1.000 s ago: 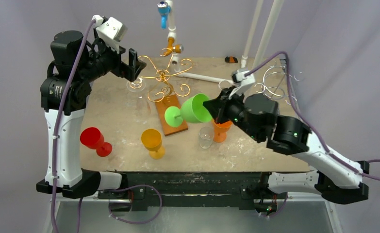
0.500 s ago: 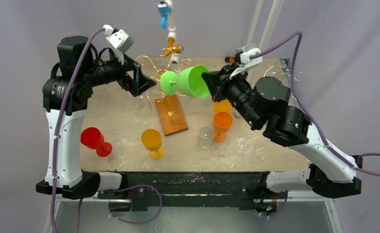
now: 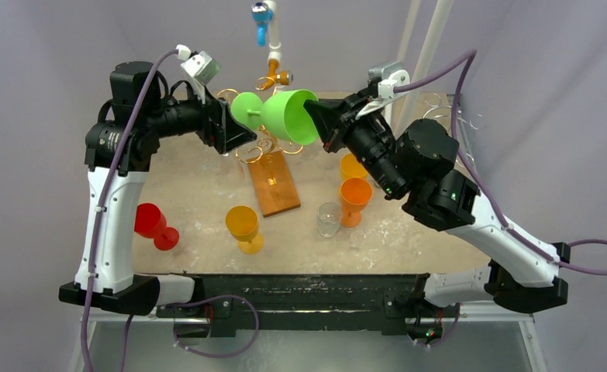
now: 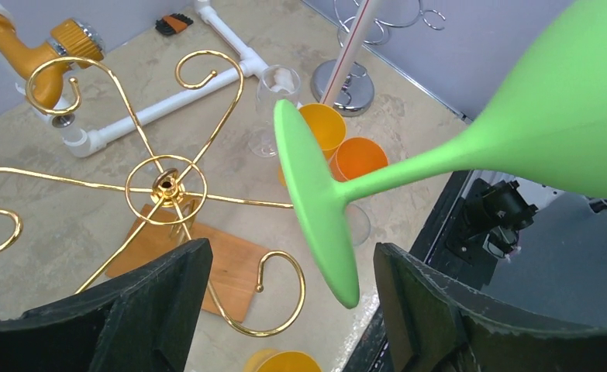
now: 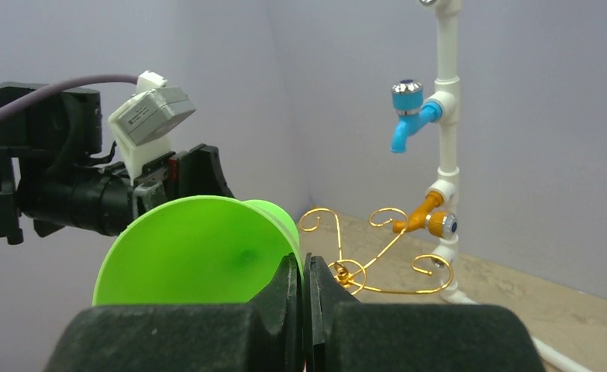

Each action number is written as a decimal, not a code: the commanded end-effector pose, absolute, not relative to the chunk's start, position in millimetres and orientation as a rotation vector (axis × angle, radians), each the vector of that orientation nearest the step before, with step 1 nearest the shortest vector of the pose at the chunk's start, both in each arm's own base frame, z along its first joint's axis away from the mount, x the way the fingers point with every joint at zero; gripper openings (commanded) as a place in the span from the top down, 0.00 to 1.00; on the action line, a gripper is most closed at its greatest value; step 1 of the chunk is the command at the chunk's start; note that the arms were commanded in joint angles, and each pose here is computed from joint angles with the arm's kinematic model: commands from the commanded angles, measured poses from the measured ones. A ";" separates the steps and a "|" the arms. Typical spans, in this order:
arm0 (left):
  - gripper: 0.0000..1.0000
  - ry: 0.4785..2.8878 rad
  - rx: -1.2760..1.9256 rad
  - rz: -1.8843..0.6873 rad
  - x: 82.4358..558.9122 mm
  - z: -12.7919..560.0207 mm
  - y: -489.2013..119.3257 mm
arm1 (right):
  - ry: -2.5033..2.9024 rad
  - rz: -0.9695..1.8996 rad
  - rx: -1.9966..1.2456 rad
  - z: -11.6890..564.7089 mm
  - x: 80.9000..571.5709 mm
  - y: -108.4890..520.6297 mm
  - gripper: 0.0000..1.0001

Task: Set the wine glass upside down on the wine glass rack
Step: Turn the wine glass upside down at the wine rack.

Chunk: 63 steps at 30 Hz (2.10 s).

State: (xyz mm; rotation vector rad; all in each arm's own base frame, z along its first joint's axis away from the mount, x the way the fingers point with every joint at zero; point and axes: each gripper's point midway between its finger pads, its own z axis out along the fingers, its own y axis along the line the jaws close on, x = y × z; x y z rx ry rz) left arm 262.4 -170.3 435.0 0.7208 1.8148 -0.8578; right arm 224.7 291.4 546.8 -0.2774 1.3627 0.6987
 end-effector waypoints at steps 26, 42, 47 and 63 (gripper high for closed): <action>1.00 1.176 0.925 -0.168 276.9 528.8 -130.7 | 1.517 0.908 -0.649 512.0 155.5 294.2 0.01; 1.00 0.840 1.114 -0.022 229.9 537.2 -140.3 | 1.632 1.071 -0.827 468.2 158.1 397.0 0.01; 1.00 0.855 1.111 -0.020 233.0 535.0 -139.3 | 1.660 1.088 -0.829 450.6 156.8 401.7 0.06; 0.00 1.122 1.011 -0.330 219.5 511.2 -147.5 | 1.683 0.946 -0.504 385.7 185.8 350.9 0.46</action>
